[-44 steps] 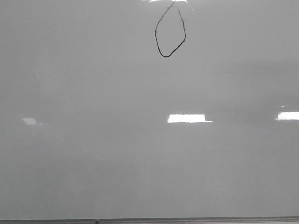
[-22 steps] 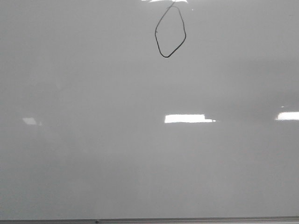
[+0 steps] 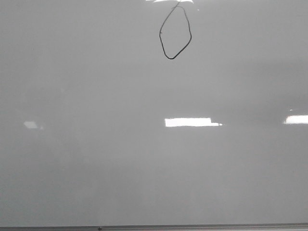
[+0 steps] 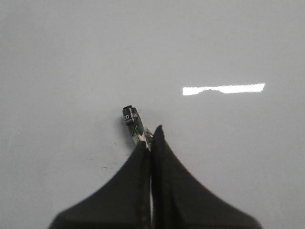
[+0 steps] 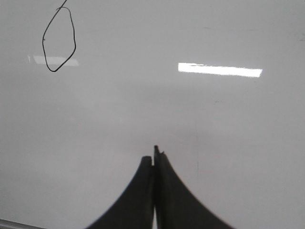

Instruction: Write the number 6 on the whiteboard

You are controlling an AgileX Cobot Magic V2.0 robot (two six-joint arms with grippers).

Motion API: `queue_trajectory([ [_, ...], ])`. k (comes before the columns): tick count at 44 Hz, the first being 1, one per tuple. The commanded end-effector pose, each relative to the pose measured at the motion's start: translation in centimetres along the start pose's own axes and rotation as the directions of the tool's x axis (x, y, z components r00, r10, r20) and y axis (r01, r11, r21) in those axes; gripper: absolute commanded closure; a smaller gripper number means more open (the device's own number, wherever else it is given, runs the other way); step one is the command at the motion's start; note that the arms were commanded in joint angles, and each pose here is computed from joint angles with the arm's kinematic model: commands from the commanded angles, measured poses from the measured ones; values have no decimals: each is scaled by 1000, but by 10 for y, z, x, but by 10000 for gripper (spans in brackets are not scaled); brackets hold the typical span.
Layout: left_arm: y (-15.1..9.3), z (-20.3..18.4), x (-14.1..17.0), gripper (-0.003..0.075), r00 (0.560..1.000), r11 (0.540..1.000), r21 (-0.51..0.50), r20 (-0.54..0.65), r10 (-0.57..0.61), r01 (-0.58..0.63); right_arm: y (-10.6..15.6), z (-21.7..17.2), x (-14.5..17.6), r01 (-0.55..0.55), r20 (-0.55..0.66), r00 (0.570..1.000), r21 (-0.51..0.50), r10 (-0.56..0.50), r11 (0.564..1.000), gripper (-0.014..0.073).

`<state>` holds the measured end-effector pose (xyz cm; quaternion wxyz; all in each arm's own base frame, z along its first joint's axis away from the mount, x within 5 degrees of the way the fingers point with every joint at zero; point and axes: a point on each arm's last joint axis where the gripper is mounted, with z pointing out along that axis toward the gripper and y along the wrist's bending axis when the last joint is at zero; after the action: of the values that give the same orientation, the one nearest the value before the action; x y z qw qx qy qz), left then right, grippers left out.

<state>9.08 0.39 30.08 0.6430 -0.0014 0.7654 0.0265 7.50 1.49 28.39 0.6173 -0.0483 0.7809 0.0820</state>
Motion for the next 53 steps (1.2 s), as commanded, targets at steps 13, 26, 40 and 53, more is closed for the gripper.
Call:
queue_trajectory([
  [13, 0, -2, -15, 741, 996, 1000, 4, 92, -2, 1, 0, -3, -15, 1, 105, 994, 2, -1, 1000, 663],
  [26, -3, -11, 6, 741, 991, 999, 22, 132, 30, -33, 0, -3, -15, 1, 104, 995, 2, -1, 1000, 663],
  [40, -7, -32, 71, 741, 974, 998, 69, 227, -1, -15, 0, -3, -15, 1, 104, 995, 2, -1, 1000, 663],
  [53, -8, -18, 103, 741, 983, 998, 66, 181, -9, -3, 0, -3, -15, 1, 100, 995, 3, -1, 1000, 663],
])
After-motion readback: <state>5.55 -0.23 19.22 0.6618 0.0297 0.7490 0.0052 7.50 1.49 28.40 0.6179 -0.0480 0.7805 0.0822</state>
